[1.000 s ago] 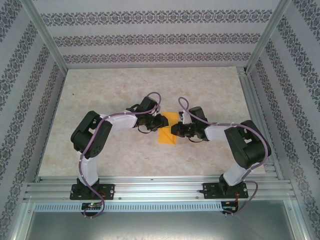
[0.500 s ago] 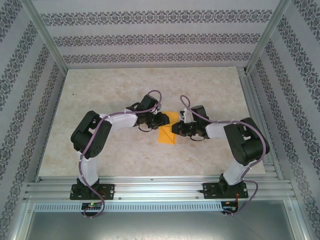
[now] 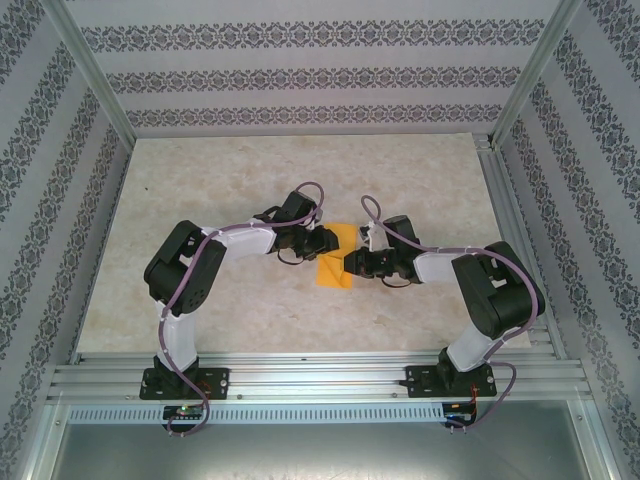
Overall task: Fold a paper plane with a square sheet of paper (pick it up from the middle)
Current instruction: Fold the triangle a second time at the center of the table.
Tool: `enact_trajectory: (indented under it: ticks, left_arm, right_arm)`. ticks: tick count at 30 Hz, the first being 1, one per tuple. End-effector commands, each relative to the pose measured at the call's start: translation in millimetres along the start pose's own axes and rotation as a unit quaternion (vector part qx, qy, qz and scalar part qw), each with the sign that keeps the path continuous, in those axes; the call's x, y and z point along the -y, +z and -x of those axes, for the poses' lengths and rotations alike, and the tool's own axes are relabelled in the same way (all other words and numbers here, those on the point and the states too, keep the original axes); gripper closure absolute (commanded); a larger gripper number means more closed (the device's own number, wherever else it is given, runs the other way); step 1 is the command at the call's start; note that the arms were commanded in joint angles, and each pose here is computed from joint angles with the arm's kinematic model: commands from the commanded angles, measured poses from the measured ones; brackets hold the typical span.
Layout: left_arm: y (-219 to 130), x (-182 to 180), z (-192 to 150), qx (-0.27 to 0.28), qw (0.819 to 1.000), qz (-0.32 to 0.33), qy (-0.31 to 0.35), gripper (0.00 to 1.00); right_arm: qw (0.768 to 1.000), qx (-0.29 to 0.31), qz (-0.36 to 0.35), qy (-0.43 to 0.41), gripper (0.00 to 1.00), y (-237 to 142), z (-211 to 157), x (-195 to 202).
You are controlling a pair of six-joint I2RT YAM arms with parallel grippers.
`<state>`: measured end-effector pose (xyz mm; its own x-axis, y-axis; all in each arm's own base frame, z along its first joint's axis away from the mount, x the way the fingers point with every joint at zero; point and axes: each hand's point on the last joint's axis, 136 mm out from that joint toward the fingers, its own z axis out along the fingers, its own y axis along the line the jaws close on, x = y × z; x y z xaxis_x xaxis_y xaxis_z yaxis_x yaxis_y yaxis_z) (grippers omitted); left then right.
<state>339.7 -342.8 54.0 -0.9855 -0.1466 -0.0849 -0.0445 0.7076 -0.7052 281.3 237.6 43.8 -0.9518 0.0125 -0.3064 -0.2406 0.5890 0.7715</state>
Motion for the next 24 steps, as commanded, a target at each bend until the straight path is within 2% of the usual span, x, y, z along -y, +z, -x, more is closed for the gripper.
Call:
enact_trajectory:
  ticks: [1,4,11,24]
  left_arm:
    - [2,7,2,0.003,1.000,-0.004,0.005,0.65]
    - [-1,12,4,0.006,1.000,-0.008,0.011,0.63]
    - [-15,20,5,0.018,0.999,-0.007,0.027,0.49]
    - [-33,39,2,0.041,0.997,-0.060,0.026,0.46]
  right_arm:
    - [1.000,0.008,0.000,-0.025,0.92,1,9,-6]
    - [1.000,0.007,-0.004,-0.023,0.97,1,12,-5]
    - [1.000,0.010,-0.001,-0.029,0.97,-2,20,-8]
    - [1.000,0.014,-0.007,-0.016,0.95,-6,28,2]
